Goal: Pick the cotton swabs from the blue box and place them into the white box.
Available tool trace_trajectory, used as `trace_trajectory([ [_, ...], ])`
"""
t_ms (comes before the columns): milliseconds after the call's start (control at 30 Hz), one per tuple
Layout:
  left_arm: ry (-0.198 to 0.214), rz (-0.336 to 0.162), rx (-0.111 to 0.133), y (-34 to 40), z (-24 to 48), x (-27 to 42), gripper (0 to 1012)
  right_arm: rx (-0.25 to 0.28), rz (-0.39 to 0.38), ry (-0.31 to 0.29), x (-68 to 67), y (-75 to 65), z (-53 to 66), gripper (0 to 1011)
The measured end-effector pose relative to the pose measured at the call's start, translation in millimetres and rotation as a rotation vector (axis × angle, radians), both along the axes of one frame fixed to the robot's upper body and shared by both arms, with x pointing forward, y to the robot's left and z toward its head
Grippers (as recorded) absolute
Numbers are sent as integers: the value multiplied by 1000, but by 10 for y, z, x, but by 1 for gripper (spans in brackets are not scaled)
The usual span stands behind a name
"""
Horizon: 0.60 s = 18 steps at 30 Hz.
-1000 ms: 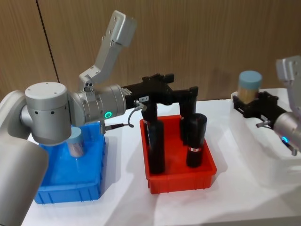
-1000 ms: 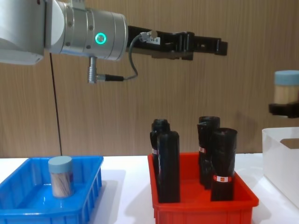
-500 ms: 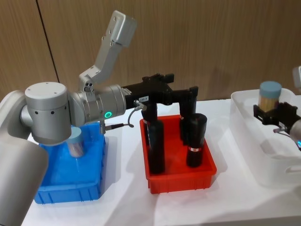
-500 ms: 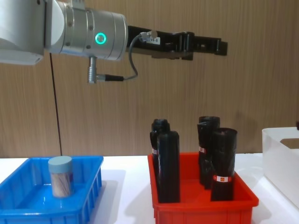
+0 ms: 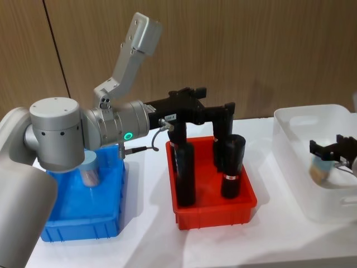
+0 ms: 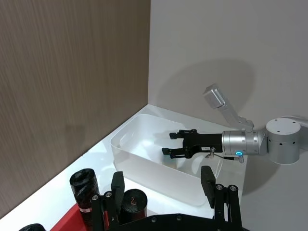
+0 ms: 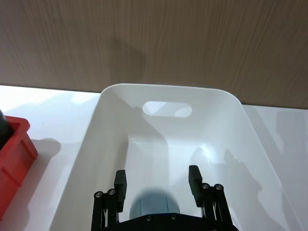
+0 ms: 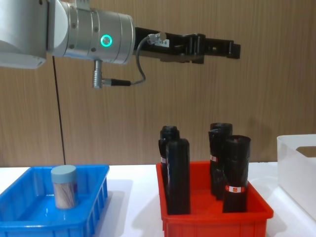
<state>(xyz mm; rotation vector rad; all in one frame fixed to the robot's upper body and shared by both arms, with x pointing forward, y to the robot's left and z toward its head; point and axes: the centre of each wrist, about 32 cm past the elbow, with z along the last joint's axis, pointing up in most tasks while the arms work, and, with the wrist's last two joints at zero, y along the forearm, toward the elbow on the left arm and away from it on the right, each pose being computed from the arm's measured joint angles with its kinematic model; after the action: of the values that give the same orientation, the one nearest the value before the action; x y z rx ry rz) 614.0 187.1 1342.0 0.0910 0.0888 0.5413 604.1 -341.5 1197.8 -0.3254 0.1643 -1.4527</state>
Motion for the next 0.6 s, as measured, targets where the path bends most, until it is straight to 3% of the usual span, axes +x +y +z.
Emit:
trace_trajectory([
  [333, 0, 0, 0, 0, 0, 0, 1003, 3, -9, 13, 20, -54, -49, 1001],
  [600, 0, 0, 0, 0, 0, 0, 1003, 2, -10, -21, 0, -69, -49, 1001],
])
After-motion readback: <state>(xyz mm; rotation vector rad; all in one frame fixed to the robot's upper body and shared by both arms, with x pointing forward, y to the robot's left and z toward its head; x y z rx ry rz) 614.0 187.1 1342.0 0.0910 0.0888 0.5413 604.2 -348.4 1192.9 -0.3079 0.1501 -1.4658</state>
